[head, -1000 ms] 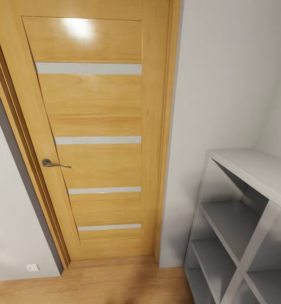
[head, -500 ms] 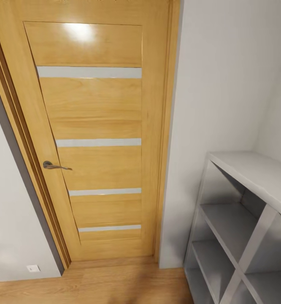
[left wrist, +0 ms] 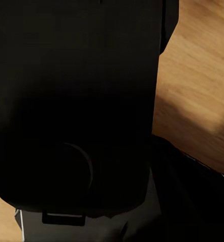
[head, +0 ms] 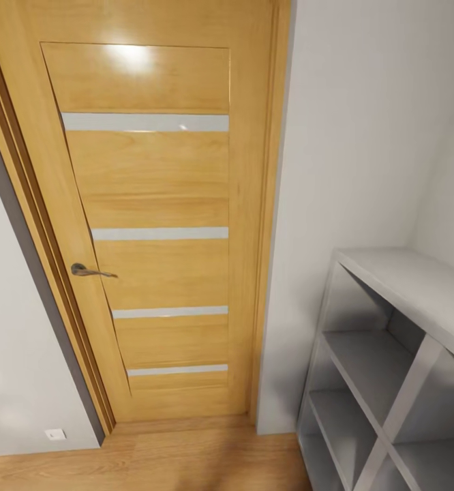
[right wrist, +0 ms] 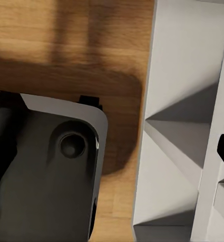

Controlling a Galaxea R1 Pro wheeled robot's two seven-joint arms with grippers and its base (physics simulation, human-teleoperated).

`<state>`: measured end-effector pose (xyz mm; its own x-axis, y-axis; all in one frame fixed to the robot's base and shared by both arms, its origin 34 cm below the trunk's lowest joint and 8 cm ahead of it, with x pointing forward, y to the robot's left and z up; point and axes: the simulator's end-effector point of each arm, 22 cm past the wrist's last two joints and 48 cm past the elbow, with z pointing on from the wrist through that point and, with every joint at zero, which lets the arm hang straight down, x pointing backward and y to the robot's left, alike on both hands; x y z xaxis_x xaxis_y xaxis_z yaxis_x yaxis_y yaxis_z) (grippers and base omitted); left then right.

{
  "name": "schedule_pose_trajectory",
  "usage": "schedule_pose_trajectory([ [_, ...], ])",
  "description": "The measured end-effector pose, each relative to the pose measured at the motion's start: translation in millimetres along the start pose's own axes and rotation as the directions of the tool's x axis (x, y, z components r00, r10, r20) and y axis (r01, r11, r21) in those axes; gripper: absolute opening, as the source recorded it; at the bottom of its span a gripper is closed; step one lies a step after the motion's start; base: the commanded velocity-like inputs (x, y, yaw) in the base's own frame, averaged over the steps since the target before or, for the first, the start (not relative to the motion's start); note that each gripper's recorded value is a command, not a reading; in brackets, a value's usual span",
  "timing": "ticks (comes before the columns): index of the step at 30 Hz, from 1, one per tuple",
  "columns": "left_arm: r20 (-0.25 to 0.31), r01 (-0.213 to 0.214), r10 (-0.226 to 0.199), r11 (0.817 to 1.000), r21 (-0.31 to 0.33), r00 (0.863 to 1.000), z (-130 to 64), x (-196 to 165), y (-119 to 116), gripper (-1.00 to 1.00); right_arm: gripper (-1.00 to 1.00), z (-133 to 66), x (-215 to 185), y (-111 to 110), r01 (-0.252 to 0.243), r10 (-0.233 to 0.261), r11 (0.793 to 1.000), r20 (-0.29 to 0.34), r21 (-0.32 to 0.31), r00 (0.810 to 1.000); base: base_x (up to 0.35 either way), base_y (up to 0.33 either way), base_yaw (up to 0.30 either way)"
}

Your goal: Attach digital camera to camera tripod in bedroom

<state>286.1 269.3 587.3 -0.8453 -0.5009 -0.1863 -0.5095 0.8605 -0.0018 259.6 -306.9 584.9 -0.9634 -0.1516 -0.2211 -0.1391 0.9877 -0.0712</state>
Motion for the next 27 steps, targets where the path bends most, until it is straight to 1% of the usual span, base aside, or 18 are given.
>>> schedule_pose_trajectory([
  [27, 0.000, 0.002, -0.002, 1.000, -0.003, 1.000, -26.0, 2.2, 5.8, -1.00, 1.00, -26.5, 3.7, -2.1, 0.000, 0.000, 1.000, -0.003, 0.002, 1.000, 0.000, 0.000, 0.000],
])
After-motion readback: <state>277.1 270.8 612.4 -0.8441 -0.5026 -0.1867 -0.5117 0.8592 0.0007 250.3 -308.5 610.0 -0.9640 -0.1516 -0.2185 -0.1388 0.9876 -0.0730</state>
